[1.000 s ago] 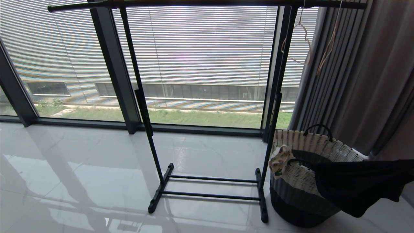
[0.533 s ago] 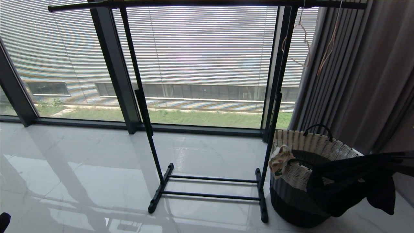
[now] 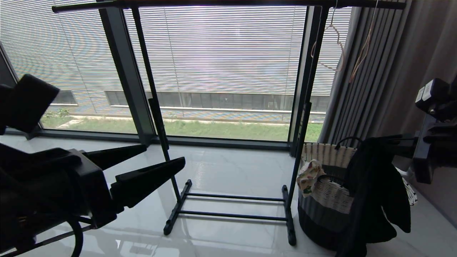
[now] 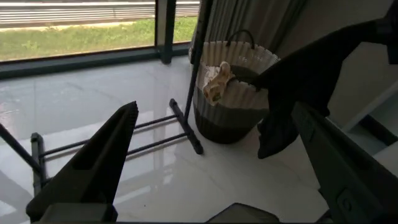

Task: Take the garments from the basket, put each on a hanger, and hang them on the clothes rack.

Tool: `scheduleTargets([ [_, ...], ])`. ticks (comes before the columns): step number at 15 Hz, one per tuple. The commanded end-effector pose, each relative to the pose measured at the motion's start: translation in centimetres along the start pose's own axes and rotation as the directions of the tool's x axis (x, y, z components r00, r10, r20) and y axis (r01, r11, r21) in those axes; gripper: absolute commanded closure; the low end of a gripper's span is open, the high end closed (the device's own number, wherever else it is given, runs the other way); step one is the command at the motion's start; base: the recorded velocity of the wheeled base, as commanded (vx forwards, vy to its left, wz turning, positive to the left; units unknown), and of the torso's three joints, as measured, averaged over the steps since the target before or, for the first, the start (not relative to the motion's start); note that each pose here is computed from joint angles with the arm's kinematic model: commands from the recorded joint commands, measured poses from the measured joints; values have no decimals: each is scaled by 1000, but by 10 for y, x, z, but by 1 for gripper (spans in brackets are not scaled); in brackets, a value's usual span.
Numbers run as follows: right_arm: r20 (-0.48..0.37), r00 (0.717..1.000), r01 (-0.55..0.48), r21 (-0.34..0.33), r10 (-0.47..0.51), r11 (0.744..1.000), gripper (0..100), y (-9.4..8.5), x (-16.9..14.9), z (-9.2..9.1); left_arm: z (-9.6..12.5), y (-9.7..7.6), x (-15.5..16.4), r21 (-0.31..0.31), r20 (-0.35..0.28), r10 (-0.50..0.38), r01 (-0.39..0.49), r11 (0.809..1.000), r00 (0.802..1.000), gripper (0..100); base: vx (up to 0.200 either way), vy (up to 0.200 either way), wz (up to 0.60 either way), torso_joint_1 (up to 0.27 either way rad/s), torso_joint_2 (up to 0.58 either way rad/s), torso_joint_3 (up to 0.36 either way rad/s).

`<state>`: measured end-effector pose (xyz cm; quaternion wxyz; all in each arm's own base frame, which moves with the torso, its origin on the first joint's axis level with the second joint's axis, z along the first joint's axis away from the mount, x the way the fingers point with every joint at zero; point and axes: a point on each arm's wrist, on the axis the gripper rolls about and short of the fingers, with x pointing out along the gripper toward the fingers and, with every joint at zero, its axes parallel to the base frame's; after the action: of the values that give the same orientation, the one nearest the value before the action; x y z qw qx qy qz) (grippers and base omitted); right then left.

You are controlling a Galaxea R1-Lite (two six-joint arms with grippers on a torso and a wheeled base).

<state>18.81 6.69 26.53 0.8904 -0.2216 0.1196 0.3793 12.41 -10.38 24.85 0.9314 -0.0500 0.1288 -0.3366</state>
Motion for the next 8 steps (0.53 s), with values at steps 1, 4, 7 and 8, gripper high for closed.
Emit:
scheduleTargets([
  [1,-9,997,-81,23,81,996,100,5,27,7,-27,-43,91,-55,-232,-139,130,990,963,0,0,0,0,0,0,0],
  [4,0,994,-106,27,106,994,100,3,43,13,-48,-52,156,-70,-251,-143,129,989,957,0,0,0,0,0,0,0],
  [7,25,994,-103,22,102,994,100,1,53,15,-60,-59,201,-75,-288,-162,147,986,944,0,0,0,0,0,0,0],
  [8,44,993,-107,9,107,994,100,3,56,19,-61,-64,219,-86,-288,-208,191,978,935,0,0,0,0,0,0,0],
])
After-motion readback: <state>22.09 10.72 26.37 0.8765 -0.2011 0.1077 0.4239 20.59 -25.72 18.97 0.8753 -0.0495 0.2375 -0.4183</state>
